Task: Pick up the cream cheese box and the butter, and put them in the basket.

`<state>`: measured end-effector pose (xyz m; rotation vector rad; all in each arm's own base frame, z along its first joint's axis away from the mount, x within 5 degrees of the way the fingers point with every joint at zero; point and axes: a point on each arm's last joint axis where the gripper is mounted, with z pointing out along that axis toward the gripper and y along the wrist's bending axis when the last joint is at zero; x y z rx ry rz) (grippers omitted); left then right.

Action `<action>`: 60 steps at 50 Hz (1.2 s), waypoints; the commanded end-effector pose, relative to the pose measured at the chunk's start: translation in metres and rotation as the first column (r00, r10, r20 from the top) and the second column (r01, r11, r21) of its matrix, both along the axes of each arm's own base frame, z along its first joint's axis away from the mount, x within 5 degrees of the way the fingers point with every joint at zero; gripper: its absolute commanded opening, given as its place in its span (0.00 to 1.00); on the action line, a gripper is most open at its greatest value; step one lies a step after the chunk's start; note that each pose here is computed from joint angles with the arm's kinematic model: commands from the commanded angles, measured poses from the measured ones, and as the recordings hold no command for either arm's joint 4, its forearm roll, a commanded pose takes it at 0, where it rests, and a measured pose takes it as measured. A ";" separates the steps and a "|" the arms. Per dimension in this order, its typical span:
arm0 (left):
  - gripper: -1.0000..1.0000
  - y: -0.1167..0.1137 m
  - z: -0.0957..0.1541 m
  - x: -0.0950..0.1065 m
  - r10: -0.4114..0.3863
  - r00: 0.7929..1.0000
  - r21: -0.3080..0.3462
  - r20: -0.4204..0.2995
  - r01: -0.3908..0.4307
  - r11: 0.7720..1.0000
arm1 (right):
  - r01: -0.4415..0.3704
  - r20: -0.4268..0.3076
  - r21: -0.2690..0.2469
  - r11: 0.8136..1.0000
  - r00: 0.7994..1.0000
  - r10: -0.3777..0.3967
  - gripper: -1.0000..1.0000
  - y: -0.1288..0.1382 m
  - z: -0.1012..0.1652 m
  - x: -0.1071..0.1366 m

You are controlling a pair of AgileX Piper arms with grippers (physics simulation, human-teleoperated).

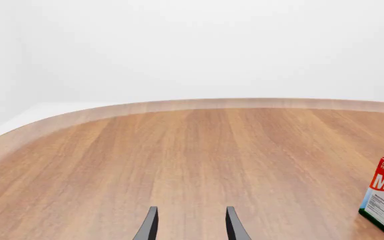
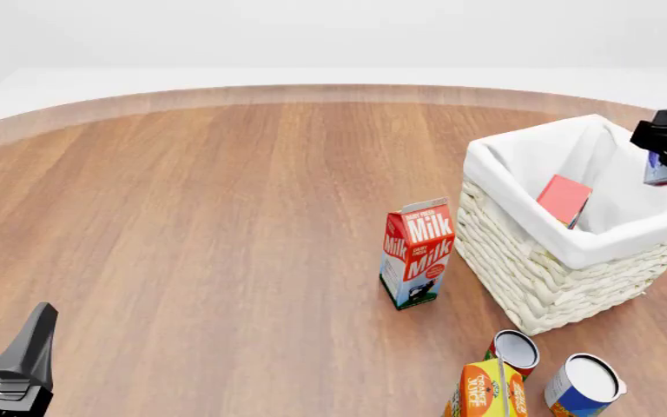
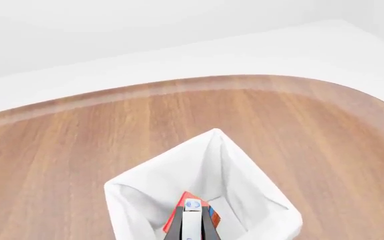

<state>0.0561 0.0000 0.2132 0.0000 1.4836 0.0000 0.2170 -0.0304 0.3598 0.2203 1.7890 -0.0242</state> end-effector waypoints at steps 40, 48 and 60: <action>1.00 0.000 0.000 0.000 0.000 1.000 0.000 0.000 0.000 1.000 | -0.016 -0.043 0.003 1.000 0.999 0.016 0.00 0.000 -0.020 0.029; 1.00 0.000 0.000 0.000 0.000 1.000 0.000 0.000 0.000 1.000 | -0.014 -0.055 0.000 1.000 0.998 0.014 0.00 -0.001 -0.032 0.032; 1.00 0.000 0.000 0.000 0.000 1.000 0.000 0.000 0.000 1.000 | -0.006 -0.058 -0.004 1.000 0.998 0.006 0.00 -0.004 -0.033 0.033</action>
